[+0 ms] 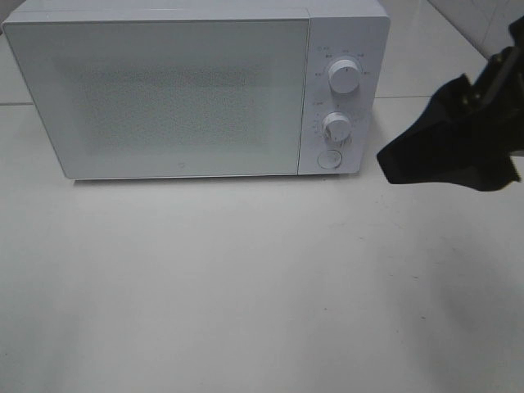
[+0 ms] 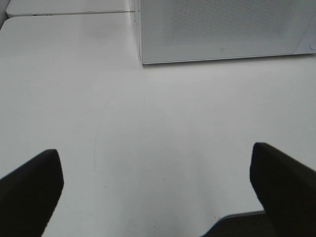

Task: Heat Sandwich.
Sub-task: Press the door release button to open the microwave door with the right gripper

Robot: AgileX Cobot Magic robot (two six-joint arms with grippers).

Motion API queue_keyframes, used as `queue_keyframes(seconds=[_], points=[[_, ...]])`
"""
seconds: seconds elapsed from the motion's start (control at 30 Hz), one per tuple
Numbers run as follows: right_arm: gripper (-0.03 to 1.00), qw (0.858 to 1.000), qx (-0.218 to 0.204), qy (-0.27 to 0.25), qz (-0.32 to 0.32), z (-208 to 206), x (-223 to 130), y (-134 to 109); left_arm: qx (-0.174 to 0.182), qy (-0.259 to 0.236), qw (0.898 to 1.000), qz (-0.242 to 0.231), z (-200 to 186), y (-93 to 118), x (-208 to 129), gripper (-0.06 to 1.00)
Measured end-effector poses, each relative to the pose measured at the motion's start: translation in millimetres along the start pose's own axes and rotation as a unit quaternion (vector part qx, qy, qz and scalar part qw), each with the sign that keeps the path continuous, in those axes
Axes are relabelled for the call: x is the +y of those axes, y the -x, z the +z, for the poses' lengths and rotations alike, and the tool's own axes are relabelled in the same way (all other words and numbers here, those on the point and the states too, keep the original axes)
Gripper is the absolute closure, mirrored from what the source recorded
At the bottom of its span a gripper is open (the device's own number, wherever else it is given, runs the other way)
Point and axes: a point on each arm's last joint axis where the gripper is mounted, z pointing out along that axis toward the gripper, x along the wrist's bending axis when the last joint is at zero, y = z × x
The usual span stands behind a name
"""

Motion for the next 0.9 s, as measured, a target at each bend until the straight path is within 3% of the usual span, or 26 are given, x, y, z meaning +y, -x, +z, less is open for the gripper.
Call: queue_keyframes(seconds=[0.23, 0.63, 0.9], points=[[0.22, 1.000, 0.002, 0.003, -0.005, -26, -15, -1, 0.000, 0.000, 1.000, 0.000, 0, 0, 0, -0.02], [0.22, 0.999, -0.019, 0.043, 0.001, -58, -80, 4, 0.000, 0.000, 1.000, 0.000, 0, 0, 0, -0.02], [0.22, 0.999, -0.036, 0.021, 0.032, -57, -113, 9, 0.000, 0.000, 1.000, 0.000, 0, 0, 0, -0.02]])
